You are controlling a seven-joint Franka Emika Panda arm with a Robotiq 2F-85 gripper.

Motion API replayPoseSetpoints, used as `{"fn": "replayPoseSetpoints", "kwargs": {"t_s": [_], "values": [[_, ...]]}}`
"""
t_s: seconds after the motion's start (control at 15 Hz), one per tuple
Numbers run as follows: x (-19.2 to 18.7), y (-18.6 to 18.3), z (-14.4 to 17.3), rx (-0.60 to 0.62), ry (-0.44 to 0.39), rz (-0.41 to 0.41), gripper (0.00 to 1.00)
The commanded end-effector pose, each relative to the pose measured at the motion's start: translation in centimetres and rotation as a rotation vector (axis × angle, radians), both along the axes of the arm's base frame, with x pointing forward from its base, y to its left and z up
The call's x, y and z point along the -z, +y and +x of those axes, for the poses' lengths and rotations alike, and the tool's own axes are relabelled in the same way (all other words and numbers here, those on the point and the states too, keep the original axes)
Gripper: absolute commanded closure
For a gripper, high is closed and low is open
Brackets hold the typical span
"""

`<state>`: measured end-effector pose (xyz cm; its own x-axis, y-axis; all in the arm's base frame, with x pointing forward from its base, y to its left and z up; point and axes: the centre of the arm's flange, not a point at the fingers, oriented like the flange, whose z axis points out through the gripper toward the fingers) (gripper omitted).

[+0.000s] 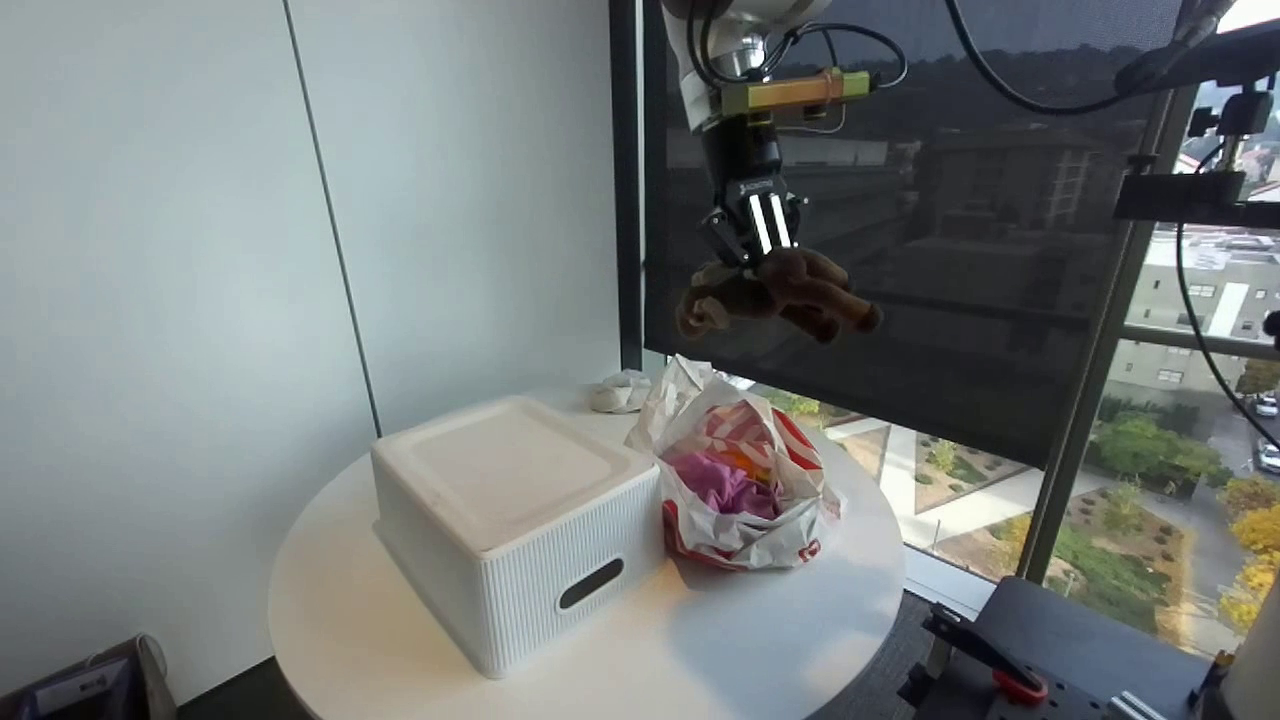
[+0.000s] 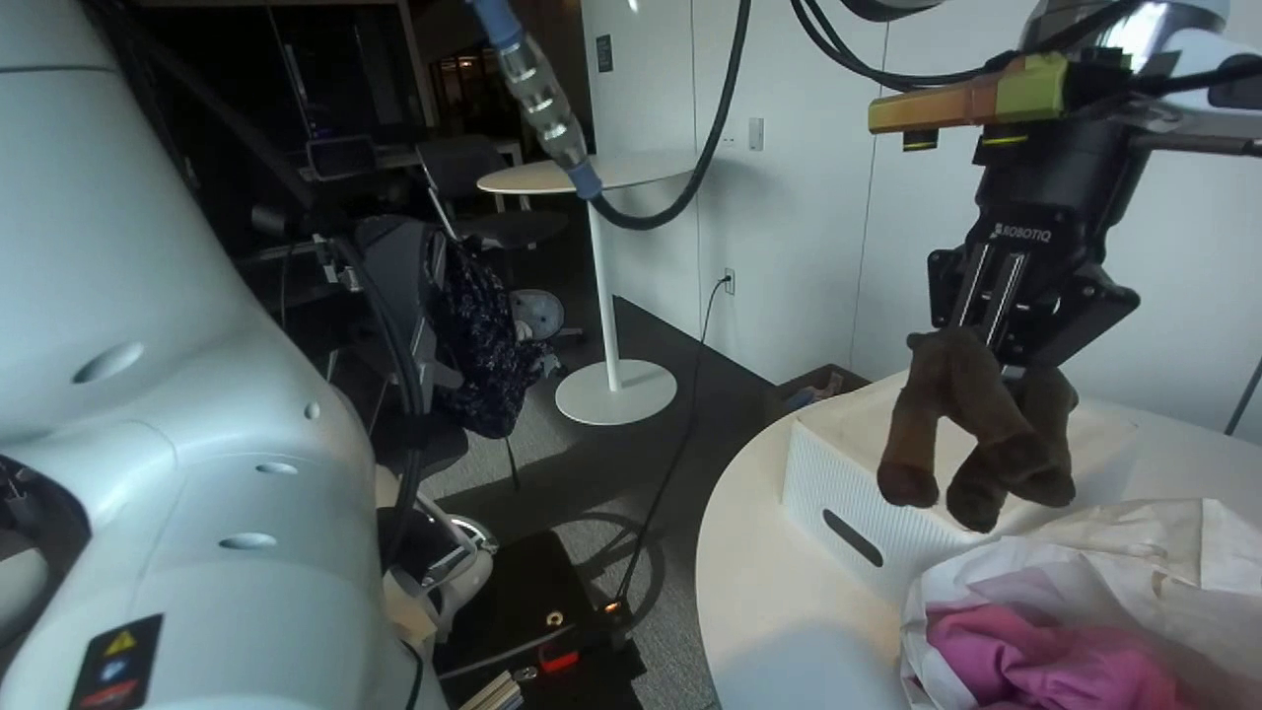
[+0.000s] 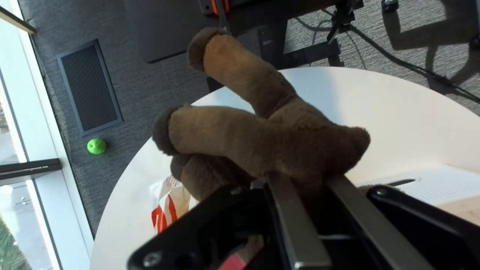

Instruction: Remove the items from the white basket and put them in the plastic bag

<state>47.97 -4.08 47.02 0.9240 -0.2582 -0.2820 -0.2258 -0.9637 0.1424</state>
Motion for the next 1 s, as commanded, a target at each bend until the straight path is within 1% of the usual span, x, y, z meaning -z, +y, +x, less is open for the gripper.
{"fn": "replayPoseSetpoints", "kwargs": {"t_s": [0.0, 0.13, 0.2, 0.27, 0.33, 0.47, 0.53, 0.6, 0.67, 0.8, 0.87, 0.93], "values": [[7.2, -0.6, -0.6, 0.032, 0.077, 0.044, 0.97], [11.6, -0.8, -0.2, 0.045, 0.127, 0.005, 0.97], [13.4, -1.1, 0.0, 0.041, 0.145, -0.003, 0.97], [15.3, -1.0, 0.7, 0.036, 0.142, -0.002, 0.97], [16.6, -1.2, 1.3, 0.033, 0.125, -0.012, 0.97], [18.5, -0.9, 3.3, 0.034, 0.058, -0.038, 0.97], [19.2, -0.9, 4.1, 0.03, 0.033, -0.067, 0.97], [19.9, -1.1, 4.8, 0.02, 0.021, -0.087, 0.97], [20.5, -1.5, 5.4, 0.016, 0.013, -0.124, 0.97], [21.2, -2.2, 6.3, 0.01, -0.021, -0.175, 0.97], [21.4, -2.6, 6.8, 0.01, -0.042, -0.188, 0.97], [21.5, -2.7, 7.2, 0.023, -0.068, -0.181, 0.97]]}}
